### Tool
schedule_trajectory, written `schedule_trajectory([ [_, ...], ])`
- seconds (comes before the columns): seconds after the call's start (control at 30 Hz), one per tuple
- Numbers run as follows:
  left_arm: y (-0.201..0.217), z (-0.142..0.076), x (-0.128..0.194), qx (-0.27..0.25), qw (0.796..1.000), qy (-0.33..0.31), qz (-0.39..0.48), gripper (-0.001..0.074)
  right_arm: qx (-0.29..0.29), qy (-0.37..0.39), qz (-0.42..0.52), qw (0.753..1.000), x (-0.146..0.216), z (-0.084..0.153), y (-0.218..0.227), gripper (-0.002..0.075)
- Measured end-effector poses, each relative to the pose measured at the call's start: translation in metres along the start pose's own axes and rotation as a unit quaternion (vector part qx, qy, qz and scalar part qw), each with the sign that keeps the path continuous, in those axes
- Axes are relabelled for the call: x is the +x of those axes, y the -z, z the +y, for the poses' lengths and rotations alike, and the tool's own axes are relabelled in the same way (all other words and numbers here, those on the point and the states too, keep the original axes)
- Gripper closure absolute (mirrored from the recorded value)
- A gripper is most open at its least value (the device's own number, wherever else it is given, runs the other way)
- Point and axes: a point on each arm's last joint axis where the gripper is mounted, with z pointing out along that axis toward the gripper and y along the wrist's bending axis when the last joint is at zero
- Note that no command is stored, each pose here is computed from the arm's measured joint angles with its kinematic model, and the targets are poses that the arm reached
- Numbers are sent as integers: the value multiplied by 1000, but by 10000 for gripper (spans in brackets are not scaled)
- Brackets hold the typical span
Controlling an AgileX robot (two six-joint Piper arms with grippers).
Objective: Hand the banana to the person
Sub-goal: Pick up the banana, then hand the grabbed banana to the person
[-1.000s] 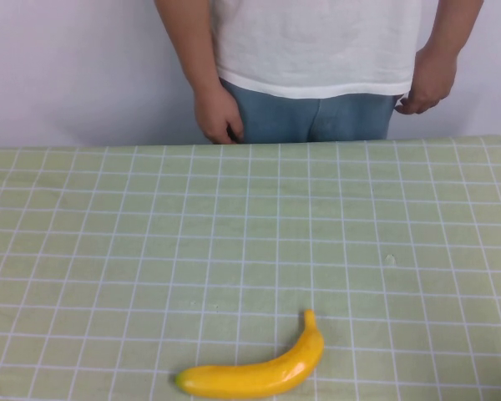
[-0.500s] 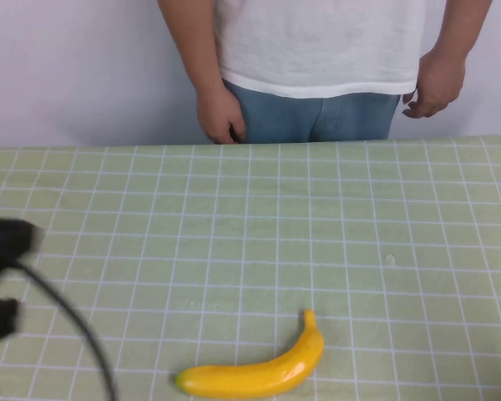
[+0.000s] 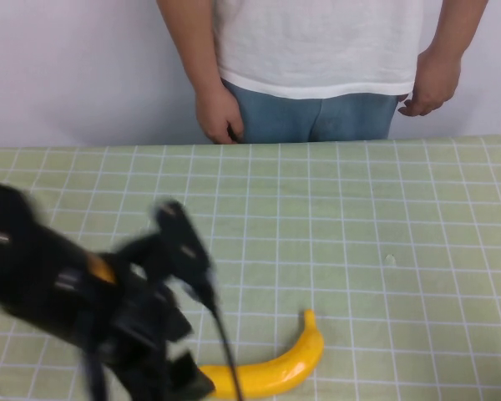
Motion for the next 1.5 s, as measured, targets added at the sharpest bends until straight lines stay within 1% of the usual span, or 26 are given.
schedule_trajectory([
  [0.1, -32, 1, -7, 2, 998, -33, 47, 255, 0, 0, 0, 1000, 0, 0, 0, 733],
  [0.2, -62, 4, -10, -5, 995, -50, 80, 255, 0, 0, 0, 1000, 0, 0, 0, 733],
  [0.4, -110, 14, -10, -10, 992, -57, 112, 253, 0, 0, 0, 1000, 0, 0, 0, 733],
  [0.67, -156, 28, -1, -15, 989, -57, 139, 253, 0, 0, 0, 1000, 0, 0, 0, 733],
  [0.73, -164, 29, 3, -9, 987, -54, 151, 267, 0, 0, 0, 1000, 0, 0, 0, 733],
  [0.77, -167, 29, 4, -8, 986, -54, 155, 291, 0, 0, 0, 1000, 0, 0, 0, 733],
  [0.8, -167, 29, 4, -8, 986, -52, 156, 332, 0, 0, 0, 1000, 0, 0, 0, 733],
  [0.87, -167, 30, 4, -7, 986, -55, 160, 455, 0, 0, 0, 1000, 0, 0, 0, 733],
  [0.9, -166, 29, 5, -5, 984, -58, 167, 467, 0, 0, 0, 1000, 0, 0, 0, 733],
  [0.93, -166, 29, 6, -4, 983, -62, 173, 454, 0, 0, 0, 1000, 0, 0, 0, 733],
  [1.03, -159, 29, 9, -3, 978, -69, 196, 461, 0, 0, 0, 1000, 0, 0, 0, 733],
  [1.13, -144, 30, 8, -26, 975, -73, 207, 461, 0, 0, 0, 1000, 0, 0, 0, 733],
  [1.3, -90, 31, -6, -112, 975, -96, 164, 461, 0, 0, 0, 1000, 0, 0, 0, 733],
  [1.5, -7, 29, -39, -222, 964, -131, 59, 461, 0, 0, 0, 1000, 0, 0, 0, 733],
])
